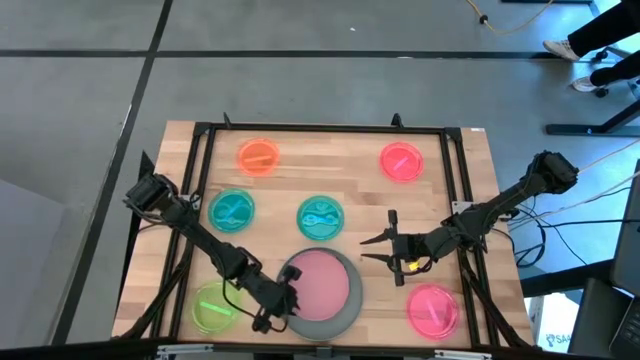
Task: Stack plastic plates
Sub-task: Stack the light pink plate on top of dark green plate, then stack the right blue plate on top of light pink plate
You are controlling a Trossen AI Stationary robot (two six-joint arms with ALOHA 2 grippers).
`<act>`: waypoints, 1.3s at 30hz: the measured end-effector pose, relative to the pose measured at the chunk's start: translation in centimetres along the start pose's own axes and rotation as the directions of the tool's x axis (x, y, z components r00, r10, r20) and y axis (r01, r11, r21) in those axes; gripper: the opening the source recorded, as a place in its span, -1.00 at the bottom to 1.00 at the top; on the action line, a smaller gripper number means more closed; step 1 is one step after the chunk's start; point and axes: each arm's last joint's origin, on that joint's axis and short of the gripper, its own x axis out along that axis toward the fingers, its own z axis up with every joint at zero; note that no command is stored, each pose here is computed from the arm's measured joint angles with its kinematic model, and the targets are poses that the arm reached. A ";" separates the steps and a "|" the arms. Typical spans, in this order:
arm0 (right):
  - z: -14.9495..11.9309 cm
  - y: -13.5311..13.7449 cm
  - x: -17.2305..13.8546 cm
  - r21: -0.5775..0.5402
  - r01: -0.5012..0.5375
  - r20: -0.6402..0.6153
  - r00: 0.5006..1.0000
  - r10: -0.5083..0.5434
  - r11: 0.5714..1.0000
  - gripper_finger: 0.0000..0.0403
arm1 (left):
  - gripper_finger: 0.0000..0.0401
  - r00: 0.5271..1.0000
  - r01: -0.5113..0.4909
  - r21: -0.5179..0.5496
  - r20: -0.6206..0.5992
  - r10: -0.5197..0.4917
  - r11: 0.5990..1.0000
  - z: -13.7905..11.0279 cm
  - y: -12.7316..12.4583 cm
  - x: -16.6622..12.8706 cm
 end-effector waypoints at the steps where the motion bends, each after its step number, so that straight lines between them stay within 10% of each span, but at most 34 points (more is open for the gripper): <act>1: 0.0 0.0 0.0 0.000 0.000 0.000 1.000 0.000 1.000 -0.42 | -0.61 1.000 0.006 -0.017 -0.018 -0.006 1.000 -0.1 0.1 0.0; 14: -0.1 0.0 0.0 -0.001 0.002 -0.002 1.000 -0.002 1.000 -0.42 | -0.48 0.989 -0.120 -0.004 -0.091 0.119 0.993 0.7 1.1 -4.5; 26: -2.2 -0.7 2.0 0.029 0.182 -0.103 0.979 -0.178 0.983 -0.42 | -0.48 0.850 -0.526 -0.034 0.011 0.526 0.850 0.1 4.3 -5.2; 39: -8.2 -7.2 6.5 0.383 0.420 -0.367 0.887 -0.281 0.823 -0.42 | -0.48 0.770 -0.629 -0.107 0.055 0.636 0.770 -4.4 6.6 -5.7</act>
